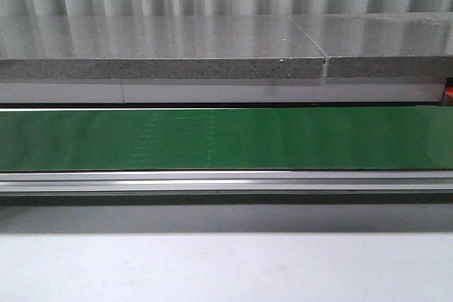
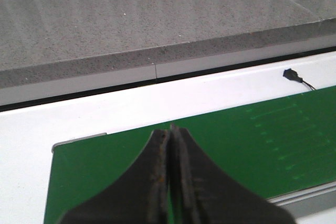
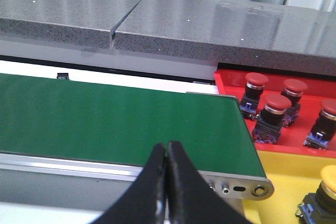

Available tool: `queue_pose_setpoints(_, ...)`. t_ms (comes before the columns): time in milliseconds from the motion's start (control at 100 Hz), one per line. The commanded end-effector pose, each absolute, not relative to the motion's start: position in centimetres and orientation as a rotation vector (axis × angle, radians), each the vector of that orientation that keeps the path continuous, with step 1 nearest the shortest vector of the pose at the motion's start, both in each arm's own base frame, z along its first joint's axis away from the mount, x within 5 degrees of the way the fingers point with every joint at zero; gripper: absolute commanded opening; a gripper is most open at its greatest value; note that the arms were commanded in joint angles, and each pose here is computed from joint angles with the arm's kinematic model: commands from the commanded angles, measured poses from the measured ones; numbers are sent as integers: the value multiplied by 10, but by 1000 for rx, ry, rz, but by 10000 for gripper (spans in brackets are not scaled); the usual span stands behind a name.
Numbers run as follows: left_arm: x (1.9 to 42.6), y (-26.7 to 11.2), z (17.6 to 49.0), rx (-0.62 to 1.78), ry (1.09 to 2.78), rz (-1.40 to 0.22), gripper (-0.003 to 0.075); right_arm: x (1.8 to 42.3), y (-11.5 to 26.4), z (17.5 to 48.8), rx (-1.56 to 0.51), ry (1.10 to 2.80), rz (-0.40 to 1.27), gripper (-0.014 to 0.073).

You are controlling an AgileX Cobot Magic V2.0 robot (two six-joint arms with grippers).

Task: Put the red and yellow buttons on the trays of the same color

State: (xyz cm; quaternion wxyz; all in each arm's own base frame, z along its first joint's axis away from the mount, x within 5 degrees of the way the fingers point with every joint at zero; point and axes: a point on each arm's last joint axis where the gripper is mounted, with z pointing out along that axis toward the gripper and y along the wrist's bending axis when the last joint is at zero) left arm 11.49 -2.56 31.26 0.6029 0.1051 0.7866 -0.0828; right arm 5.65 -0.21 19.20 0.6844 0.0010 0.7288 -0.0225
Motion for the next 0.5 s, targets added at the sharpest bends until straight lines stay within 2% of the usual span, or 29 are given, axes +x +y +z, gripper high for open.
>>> queue_pose_setpoints(0, 117, -22, 325, 177, 1728, -178, -20, 55, -2, 203, -8, 1526, -59, -71)
queue_pose_setpoints(220, 118, -13, 308, 29, 1785, -142, -20, 55, -2, 203, -8, 1526, -59, -71)
queue_pose_setpoints(300, 117, -11, 302, 38, 1743, -103, -20, 55, -2, 203, -8, 1526, -59, -71)
queue_pose_setpoints(490, 105, -14, 283, 73, 1622, -130, -20, 55, -2, 203, -8, 1526, -59, -71)
